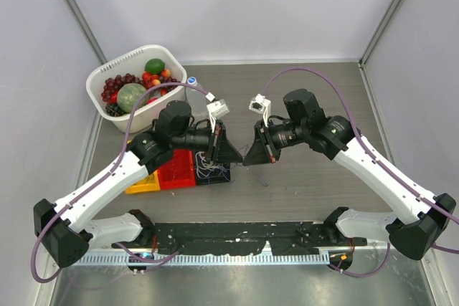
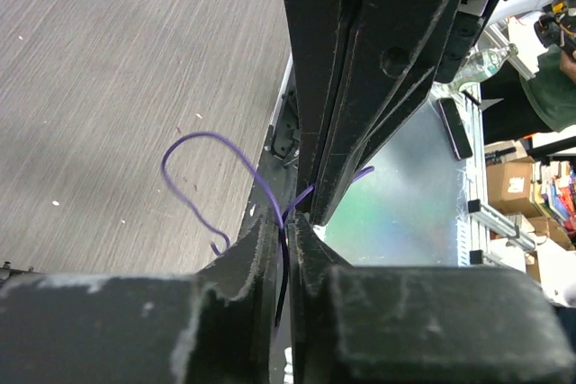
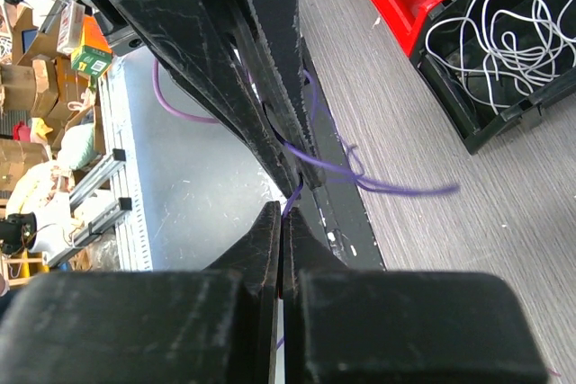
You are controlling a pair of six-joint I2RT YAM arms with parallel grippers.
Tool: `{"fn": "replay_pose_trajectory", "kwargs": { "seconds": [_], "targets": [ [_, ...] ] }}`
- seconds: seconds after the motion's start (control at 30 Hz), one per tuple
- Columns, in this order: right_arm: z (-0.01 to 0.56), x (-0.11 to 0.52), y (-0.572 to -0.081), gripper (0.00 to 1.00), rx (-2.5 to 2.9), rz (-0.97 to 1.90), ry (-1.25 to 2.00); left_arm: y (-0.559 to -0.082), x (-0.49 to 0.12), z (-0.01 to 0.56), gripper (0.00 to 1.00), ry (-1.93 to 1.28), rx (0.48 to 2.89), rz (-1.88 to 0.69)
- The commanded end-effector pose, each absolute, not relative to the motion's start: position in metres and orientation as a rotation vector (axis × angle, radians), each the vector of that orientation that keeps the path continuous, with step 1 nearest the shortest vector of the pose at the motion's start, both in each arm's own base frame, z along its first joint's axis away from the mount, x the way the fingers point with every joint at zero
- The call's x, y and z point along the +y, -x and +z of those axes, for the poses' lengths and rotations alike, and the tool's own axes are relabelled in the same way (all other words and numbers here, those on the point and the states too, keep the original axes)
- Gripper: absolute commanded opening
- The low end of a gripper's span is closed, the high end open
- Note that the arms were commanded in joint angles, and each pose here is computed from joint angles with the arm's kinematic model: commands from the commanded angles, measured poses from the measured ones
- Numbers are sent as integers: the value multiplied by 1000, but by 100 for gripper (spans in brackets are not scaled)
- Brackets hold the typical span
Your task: Untangle the cables
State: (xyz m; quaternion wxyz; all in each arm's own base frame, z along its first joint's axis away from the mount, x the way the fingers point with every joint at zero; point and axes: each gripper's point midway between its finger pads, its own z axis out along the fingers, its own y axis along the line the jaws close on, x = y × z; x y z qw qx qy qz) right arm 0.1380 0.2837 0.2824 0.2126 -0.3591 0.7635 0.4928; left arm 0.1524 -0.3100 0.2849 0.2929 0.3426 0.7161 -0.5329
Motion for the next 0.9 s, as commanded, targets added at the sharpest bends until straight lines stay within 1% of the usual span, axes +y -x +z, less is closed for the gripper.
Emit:
{"fn": "replay_pose_trajectory", "kwargs": {
  "seconds": [0.0,0.07,0.17,0.23,0.27,0.3,0.33,0.4,0.5,0.57,0.6,0.8,0.87],
  "targets": [
    [304,285,-137,1,2026,1389,1018,-157,-311,296,7,-930,1849,-1406],
    [303,284,-138,1,2031,1382,1011,-161,-309,295,0,-914,1845,-1371],
    [302,283,-140,1,2036,1361,999,-167,-304,295,0,-890,1848,-1301],
    [300,281,-147,9,2054,1315,959,-177,-297,294,0,-839,1863,-1217],
    [299,280,-151,30,2062,1287,936,-185,-291,292,0,-791,1886,-1153],
    [297,276,-161,44,2078,1216,883,-199,-281,288,0,-708,1925,-1048],
    [292,271,-173,59,2104,1131,816,-211,-269,281,0,-621,1974,-946],
    [289,257,-193,65,2122,994,703,-238,-236,270,0,-434,2041,-695],
    [284,239,-213,66,2139,874,574,-257,-172,254,0,-148,2123,-325],
    [281,230,-220,66,2151,834,535,-262,-127,251,0,48,2117,-91],
    [280,226,-221,66,2156,813,524,-263,-111,249,0,115,2116,-19],
    [273,220,-221,66,2174,779,524,-263,-30,224,0,434,2200,237],
    [271,220,-221,66,2179,777,518,-261,-7,222,0,533,2175,295]
  ]
}}
